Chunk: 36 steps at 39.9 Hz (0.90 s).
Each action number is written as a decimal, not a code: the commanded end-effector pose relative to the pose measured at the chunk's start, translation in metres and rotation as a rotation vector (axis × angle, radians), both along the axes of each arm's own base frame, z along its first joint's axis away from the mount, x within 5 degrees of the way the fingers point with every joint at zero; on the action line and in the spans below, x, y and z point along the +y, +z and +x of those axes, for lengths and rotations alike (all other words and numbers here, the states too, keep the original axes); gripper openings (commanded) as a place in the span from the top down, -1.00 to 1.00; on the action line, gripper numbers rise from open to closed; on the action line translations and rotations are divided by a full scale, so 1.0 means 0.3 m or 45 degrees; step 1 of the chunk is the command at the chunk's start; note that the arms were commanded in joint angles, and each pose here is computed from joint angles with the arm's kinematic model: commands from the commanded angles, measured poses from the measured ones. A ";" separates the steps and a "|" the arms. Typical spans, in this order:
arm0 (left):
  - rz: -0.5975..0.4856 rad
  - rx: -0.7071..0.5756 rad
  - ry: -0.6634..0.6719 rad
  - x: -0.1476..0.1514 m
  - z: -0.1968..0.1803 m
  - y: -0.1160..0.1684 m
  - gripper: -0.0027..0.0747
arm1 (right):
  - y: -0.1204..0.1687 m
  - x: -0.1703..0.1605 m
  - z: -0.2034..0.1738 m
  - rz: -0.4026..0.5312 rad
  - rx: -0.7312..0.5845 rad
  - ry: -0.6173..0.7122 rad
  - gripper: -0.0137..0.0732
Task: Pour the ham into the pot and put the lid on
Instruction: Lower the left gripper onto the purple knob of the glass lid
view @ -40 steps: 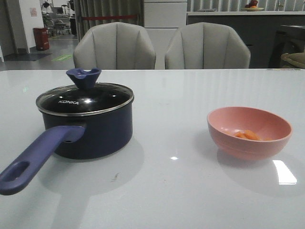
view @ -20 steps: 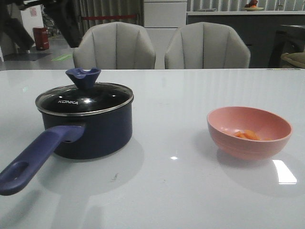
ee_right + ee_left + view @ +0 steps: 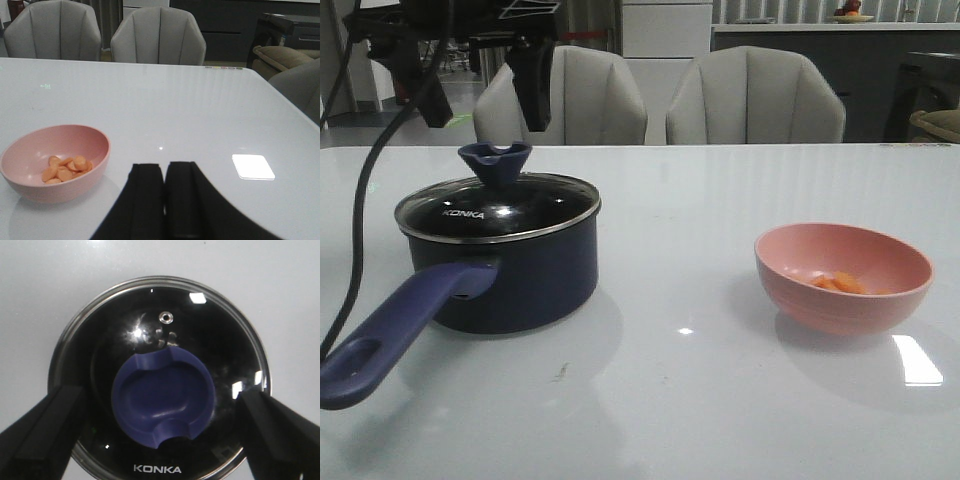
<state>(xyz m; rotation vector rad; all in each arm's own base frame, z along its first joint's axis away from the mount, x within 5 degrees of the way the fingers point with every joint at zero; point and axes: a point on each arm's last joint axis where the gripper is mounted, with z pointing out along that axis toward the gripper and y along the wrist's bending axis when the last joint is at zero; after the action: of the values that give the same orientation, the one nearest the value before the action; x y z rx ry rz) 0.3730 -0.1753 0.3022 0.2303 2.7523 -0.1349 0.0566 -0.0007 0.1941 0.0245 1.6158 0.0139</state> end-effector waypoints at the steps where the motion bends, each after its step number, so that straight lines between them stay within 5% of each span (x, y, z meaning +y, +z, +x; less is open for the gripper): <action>1: -0.042 -0.075 0.033 -0.003 -0.003 0.084 -0.69 | 0.032 0.001 -0.006 -0.017 -0.125 0.000 0.35; 32: -0.010 0.008 0.038 -0.034 0.047 -0.031 -0.68 | 0.032 0.001 -0.006 -0.017 -0.125 0.000 0.35; 36: -0.011 0.006 0.038 -0.034 0.047 -0.031 -0.55 | 0.032 0.001 -0.006 -0.017 -0.125 0.000 0.35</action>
<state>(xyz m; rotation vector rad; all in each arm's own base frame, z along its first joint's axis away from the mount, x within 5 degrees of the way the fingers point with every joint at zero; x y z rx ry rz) 0.3920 -0.1841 0.2597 0.2009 2.8559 -0.0839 0.0566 -0.0007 0.1941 0.0245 1.6158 0.0139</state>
